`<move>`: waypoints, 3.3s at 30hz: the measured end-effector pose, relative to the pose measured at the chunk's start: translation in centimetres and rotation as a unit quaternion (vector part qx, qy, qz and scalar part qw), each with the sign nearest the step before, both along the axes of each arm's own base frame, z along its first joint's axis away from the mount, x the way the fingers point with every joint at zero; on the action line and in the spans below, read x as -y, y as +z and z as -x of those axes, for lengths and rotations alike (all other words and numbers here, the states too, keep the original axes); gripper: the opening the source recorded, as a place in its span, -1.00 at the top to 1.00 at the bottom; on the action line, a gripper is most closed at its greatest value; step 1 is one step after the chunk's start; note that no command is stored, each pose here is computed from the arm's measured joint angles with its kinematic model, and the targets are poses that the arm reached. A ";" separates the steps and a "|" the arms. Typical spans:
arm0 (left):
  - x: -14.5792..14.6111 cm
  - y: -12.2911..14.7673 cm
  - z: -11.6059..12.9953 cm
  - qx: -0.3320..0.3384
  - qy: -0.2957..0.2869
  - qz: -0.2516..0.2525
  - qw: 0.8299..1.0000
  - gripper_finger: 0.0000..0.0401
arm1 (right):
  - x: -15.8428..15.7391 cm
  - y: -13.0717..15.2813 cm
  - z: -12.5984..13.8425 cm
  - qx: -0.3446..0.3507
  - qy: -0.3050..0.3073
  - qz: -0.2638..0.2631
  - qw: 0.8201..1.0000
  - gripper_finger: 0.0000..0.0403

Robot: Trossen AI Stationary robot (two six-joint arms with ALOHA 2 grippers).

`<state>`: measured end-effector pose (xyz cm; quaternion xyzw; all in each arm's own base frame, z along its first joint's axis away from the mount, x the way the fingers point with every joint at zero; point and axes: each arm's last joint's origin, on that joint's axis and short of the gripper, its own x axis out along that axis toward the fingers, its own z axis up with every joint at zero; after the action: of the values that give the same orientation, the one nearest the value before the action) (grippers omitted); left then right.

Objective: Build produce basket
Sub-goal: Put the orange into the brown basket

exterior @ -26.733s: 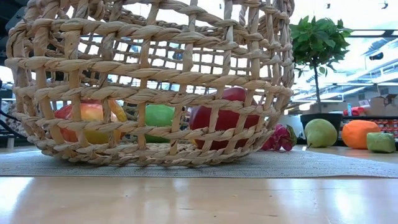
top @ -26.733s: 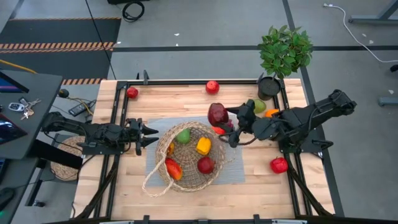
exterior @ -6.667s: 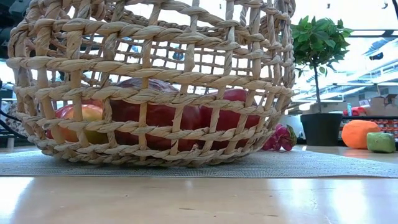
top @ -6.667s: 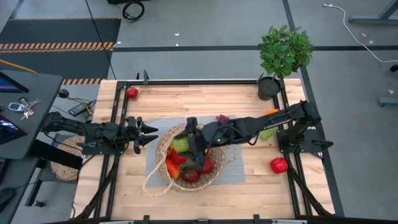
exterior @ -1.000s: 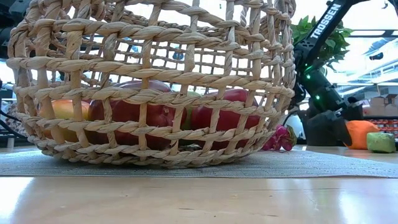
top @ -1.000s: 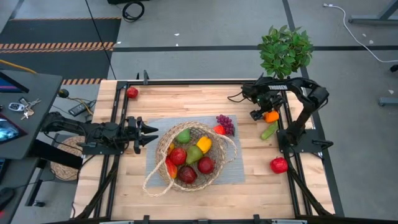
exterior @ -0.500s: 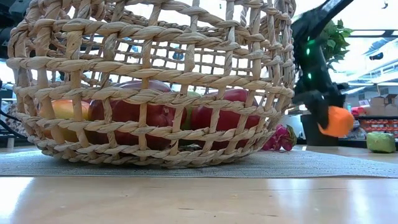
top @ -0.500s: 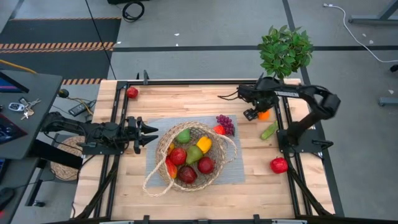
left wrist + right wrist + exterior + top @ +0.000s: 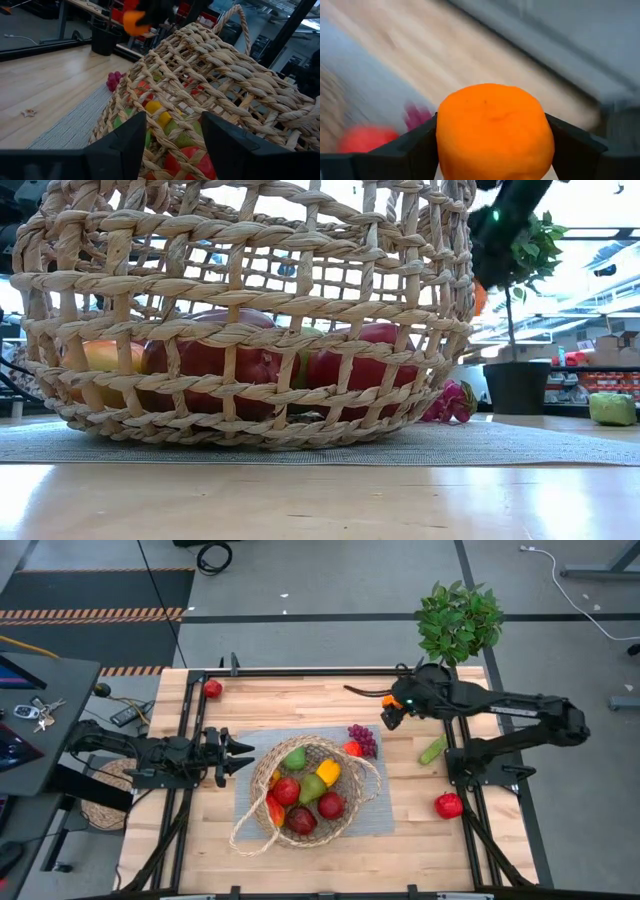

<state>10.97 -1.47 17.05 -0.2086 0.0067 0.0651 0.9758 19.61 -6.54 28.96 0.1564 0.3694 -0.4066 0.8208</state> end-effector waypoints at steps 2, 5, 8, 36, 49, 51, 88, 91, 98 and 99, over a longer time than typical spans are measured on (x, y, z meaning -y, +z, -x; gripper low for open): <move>0.0 0.0 0.0 0.000 0.000 0.000 1.000 0.01 | -0.6 1.3 -0.4 0.049 0.025 0.051 0.997 -0.52; 0.0 0.0 0.0 0.000 0.000 0.000 1.000 0.03 | -1.3 3.1 -1.3 0.111 0.070 0.118 0.984 -0.52; 0.0 0.0 0.0 0.000 0.000 0.000 1.000 0.04 | -1.7 4.6 -2.5 0.166 0.109 0.174 0.965 -0.52; 0.0 0.0 0.0 0.000 0.000 0.000 1.000 0.03 | -7.5 6.4 -8.0 0.433 0.398 0.316 0.745 -0.53; 0.0 0.0 0.0 0.000 0.000 0.000 1.000 0.02 | -11.3 4.1 -10.1 0.317 0.485 0.444 0.684 -0.53; 0.0 0.0 0.0 0.000 0.000 0.000 1.000 0.01 | -12.1 3.6 -10.9 0.266 0.473 0.486 0.685 -0.53; 0.0 0.0 0.0 -0.001 0.000 0.000 1.000 0.04 | -14.9 0.2 -17.7 0.178 0.469 0.590 0.632 -0.53; 0.0 0.0 0.0 -0.001 0.000 0.000 1.000 0.03 | -14.8 0.5 -17.6 0.240 0.452 0.539 0.669 -0.53; 0.0 0.0 0.0 -0.001 0.000 0.000 1.000 0.03 | -14.5 2.5 -16.5 0.355 0.389 0.422 0.738 -0.53; 0.0 0.0 0.0 -0.001 0.000 0.000 1.000 0.04 | -14.4 3.1 -16.2 0.372 0.379 0.408 0.742 -0.53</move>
<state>10.97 -1.47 17.03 -0.2083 0.0075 0.0651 0.9759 35.76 7.87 32.08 -0.2078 -0.1381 -0.0834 0.9648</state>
